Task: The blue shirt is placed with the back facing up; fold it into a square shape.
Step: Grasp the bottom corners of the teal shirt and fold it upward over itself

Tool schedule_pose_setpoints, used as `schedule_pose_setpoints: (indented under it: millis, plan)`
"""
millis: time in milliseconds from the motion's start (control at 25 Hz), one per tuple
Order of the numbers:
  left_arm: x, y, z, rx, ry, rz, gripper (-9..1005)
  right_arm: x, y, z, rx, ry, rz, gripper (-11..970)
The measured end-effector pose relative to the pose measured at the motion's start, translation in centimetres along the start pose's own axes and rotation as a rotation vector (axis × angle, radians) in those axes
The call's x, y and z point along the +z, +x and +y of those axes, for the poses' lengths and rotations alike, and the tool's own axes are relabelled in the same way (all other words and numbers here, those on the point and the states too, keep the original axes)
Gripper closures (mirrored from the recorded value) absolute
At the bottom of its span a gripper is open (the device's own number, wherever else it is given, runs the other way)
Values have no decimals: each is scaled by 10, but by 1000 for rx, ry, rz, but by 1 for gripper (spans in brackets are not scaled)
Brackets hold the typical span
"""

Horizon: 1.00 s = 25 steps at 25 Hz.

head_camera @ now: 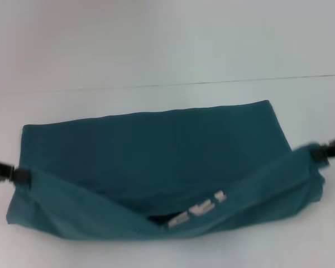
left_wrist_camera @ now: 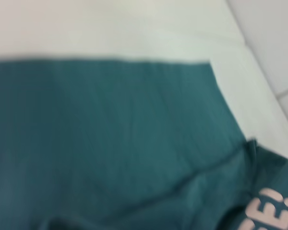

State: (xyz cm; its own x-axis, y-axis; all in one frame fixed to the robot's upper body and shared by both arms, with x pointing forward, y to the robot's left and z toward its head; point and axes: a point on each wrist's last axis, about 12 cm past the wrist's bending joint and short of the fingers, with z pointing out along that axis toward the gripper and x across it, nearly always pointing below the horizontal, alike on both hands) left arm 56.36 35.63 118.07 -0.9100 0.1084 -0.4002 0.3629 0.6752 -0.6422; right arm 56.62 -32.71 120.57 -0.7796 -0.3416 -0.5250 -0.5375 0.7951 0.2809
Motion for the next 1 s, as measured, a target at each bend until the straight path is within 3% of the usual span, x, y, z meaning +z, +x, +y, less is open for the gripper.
schedule_pose_setpoints:
  millis: [40,480,1000]
  plan:
    - [2,-8,2,22,-17,-72,901,1,-3,-1,0,2,-29,918]
    - [20,-30,26,24,-135,-332,896,29,-24,-26,92,116,-274,913]
    - [55,-44,35,55,-303,-396,891,74,-38,-40,160,218,-364,885]
